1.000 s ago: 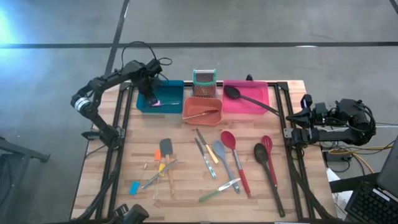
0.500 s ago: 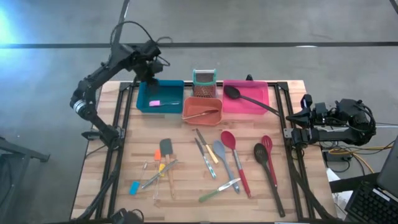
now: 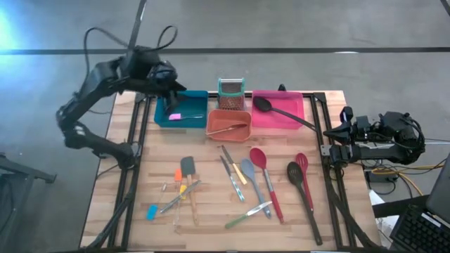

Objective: Pick & Place Kitchen Items
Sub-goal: Put the black slotted ladle scoop into the pink bin

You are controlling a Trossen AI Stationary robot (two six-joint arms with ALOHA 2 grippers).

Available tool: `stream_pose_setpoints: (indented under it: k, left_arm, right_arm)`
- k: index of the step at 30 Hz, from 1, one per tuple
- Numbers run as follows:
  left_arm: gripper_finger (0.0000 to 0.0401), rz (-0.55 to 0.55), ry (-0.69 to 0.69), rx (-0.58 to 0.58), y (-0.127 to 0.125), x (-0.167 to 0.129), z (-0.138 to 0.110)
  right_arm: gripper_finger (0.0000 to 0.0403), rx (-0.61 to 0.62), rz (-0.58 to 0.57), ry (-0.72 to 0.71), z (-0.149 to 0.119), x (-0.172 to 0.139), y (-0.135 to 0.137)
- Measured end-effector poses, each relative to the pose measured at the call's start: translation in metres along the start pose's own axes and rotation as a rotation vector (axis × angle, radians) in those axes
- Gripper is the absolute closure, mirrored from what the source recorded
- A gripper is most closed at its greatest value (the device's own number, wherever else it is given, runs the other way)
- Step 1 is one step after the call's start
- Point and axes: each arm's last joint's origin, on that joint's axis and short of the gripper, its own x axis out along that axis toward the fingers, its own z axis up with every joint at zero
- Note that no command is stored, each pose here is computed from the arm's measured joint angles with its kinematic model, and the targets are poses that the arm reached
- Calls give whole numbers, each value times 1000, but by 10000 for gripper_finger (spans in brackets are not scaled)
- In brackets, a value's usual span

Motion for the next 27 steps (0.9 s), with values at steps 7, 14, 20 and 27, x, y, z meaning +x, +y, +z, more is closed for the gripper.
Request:
stream_pose_setpoints:
  k: [7, 14, 20, 27]
  left_arm:
    - [222, -113, -227, 82, -38, -30, 6]
    - [222, -87, -345, 120, -61, -38, 12]
    - [223, -203, -468, 176, -91, -15, 8]
    - [223, -299, -513, 150, -108, 9, -21]
  right_arm:
    - [394, 0, 0, 0, 0, 0, 0]
    - [394, 0, 0, 0, 0, 0, 0]
    - [394, -1, -135, -13, 0, 0, -4]
    - [394, -6, -221, -21, 1, -1, -6]
